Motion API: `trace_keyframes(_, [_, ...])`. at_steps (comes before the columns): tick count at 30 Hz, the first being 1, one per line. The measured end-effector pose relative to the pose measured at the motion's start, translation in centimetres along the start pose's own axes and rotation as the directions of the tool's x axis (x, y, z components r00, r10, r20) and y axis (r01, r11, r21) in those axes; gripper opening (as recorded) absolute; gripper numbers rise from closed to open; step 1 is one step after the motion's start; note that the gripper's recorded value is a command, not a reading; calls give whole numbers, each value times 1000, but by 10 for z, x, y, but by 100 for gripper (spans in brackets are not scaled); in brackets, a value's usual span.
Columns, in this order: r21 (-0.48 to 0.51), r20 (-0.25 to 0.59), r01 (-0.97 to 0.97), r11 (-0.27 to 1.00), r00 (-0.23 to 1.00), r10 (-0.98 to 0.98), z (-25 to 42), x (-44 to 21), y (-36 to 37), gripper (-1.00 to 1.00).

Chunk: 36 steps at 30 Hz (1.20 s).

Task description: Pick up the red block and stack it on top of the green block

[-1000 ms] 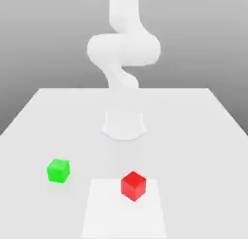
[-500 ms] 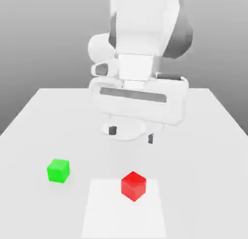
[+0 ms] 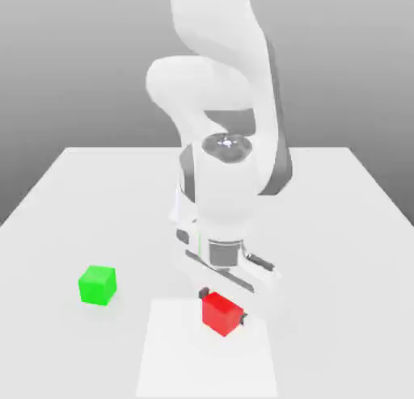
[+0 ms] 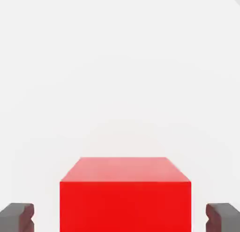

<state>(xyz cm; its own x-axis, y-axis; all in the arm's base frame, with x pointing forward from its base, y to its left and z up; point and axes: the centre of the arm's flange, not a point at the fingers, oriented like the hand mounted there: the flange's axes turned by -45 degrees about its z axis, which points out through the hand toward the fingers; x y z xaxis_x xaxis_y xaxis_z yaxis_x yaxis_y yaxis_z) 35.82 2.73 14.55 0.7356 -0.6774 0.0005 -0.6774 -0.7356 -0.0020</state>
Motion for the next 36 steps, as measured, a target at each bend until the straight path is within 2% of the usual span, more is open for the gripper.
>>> trace_keyframes(5, [1,-1,0,1000,1000,0,0,0,0,-100])
trace_keyframes(15, [-1,-2,-2,1000,1000,2,-60,0,0,-100])
trace_keyframes(18, [-7,-5,-203,979,979,203,-70,31,39,-100])
trace_keyframes(23, [-9,-10,-556,831,831,556,-84,72,116,-100])
trace_keyframes(28, [-2,-5,-837,547,547,837,-98,93,203,-100])
trace_keyframes(31, [-1,-5,-887,463,463,887,-87,96,225,-100])
trace_keyframes(36, [0,-4,-892,452,452,892,-46,96,227,-100])
